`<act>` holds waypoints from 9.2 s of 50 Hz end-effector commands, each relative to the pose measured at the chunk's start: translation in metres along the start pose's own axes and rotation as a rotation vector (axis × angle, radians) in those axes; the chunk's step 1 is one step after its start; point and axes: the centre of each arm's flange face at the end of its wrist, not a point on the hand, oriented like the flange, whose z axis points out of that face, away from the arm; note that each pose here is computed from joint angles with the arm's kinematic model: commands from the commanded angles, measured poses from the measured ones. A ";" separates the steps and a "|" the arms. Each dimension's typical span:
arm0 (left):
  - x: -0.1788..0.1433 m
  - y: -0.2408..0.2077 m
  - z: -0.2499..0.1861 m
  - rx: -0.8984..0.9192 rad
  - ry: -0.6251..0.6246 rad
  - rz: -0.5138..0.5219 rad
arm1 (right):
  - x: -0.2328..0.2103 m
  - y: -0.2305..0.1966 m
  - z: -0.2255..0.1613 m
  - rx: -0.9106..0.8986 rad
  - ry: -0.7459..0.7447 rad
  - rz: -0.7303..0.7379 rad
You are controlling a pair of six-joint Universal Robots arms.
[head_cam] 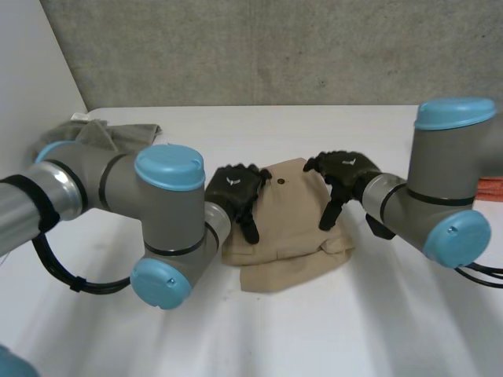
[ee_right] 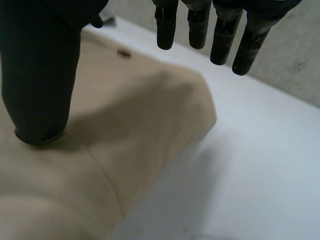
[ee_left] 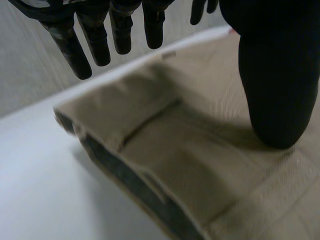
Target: Fold the laundry.
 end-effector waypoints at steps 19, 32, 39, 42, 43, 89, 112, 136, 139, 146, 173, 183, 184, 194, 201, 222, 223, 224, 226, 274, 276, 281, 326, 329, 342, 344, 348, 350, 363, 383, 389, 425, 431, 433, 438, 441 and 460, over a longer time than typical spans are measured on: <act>-0.008 -0.025 -0.031 -0.058 0.005 0.046 | 0.011 -0.006 -0.011 -0.006 0.098 -0.299; -0.023 -0.092 -0.082 0.130 0.178 0.032 | -0.009 0.010 -0.058 0.170 0.127 -0.272; -0.024 -0.111 -0.104 0.166 0.332 0.020 | -0.038 0.051 -0.068 0.150 -0.008 -0.279; -0.027 -0.113 -0.107 0.157 0.331 0.014 | -0.046 0.060 -0.069 0.177 -0.037 -0.292; -0.027 -0.112 -0.107 0.154 0.330 0.013 | -0.048 0.061 -0.069 0.184 -0.040 -0.294; -0.027 -0.105 -0.105 0.131 0.331 0.000 | -0.058 0.072 0.009 0.298 -0.027 -0.414; -0.028 -0.106 -0.105 0.137 0.329 0.001 | 0.070 0.040 0.021 0.319 0.239 -0.481; -0.029 -0.106 -0.105 0.136 0.326 0.000 | 0.153 -0.034 0.020 0.489 0.197 -0.441; -0.029 -0.106 -0.105 0.136 0.326 0.000 | 0.134 -0.019 0.012 0.449 0.069 -0.430; -0.029 -0.105 -0.104 0.130 0.326 -0.008 | 0.091 0.023 -0.005 0.398 -0.174 -0.439; -0.029 -0.101 -0.101 0.116 0.328 -0.027 | 0.085 0.075 -0.011 0.302 -0.175 -0.621; -0.029 -0.100 -0.101 0.113 0.330 -0.029 | 0.089 0.079 -0.012 0.296 -0.169 -0.612; -0.029 -0.100 -0.101 0.113 0.330 -0.029 | 0.089 0.080 -0.012 0.294 -0.173 -0.611; -0.029 -0.100 -0.101 0.114 0.328 -0.029 | 0.086 0.087 -0.005 0.287 -0.179 -0.608; -0.029 -0.100 -0.101 0.113 0.328 -0.029 | 0.070 0.083 0.003 0.314 -0.212 -0.631; -0.029 -0.100 -0.101 0.113 0.330 -0.029 | 0.047 0.067 0.031 0.341 -0.194 -0.657; -0.029 -0.100 -0.101 0.113 0.330 -0.029 | 0.046 0.066 0.032 0.342 -0.193 -0.649; -0.029 -0.100 -0.101 0.113 0.330 -0.029 | 0.046 0.064 0.032 0.345 -0.193 -0.640; -0.029 -0.100 -0.101 0.113 0.330 -0.029 | 0.045 0.061 0.035 0.348 -0.197 -0.608; -0.030 -0.102 -0.100 0.123 0.326 -0.038 | 0.233 -0.107 0.018 0.723 0.379 -0.428; -0.030 -0.102 -0.100 0.123 0.326 -0.038 | 0.240 -0.116 0.016 0.758 0.409 -0.440; -0.029 -0.102 -0.101 0.123 0.328 -0.038 | 0.292 -0.105 0.011 0.750 0.493 -0.459; -0.029 -0.108 -0.104 0.142 0.332 -0.064 | 0.319 -0.067 -0.094 0.304 0.696 -0.382; -0.029 -0.108 -0.104 0.145 0.331 -0.064 | 0.269 -0.097 -0.084 0.331 0.719 -0.374; -0.082 -0.131 -0.102 0.270 0.119 -0.058 | 0.036 -0.089 -0.052 0.439 0.281 -0.252; -0.101 -0.130 -0.098 0.277 0.034 -0.055 | 0.002 -0.072 -0.054 0.429 0.201 -0.257; -0.149 -0.128 -0.089 0.300 -0.107 -0.062 | -0.037 -0.041 -0.059 0.389 0.105 -0.273; -0.175 -0.123 -0.083 0.304 -0.168 -0.066 | -0.046 -0.028 -0.061 0.363 0.082 -0.280; -0.313 -0.031 -0.007 0.163 -0.372 0.135 | -0.056 0.024 -0.075 0.232 0.047 -0.365; -0.356 0.033 0.062 0.215 -0.361 0.295 | -0.044 0.044 -0.074 0.197 0.064 -0.350; -0.361 0.041 0.070 0.214 -0.364 0.294 | -0.041 0.043 -0.073 0.197 0.074 -0.348; -0.079 -0.069 -0.042 0.272 0.096 -0.253 | 0.002 0.022 -0.071 0.232 0.209 -0.315; -0.017 -0.046 -0.067 0.088 0.259 -0.441 | 0.016 0.019 -0.071 0.234 0.248 -0.306; -0.016 -0.046 -0.068 0.078 0.254 -0.437 | 0.018 0.018 -0.071 0.237 0.253 -0.306; -0.027 -0.051 -0.066 0.107 0.217 -0.420 | 0.022 0.019 -0.071 0.234 0.263 -0.303; -0.049 -0.054 -0.061 0.133 0.158 -0.383 | 0.024 0.018 -0.070 0.235 0.265 -0.302; -0.091 -0.026 -0.017 0.097 0.054 0.160 | 0.013 0.020 -0.072 0.210 0.197 -0.316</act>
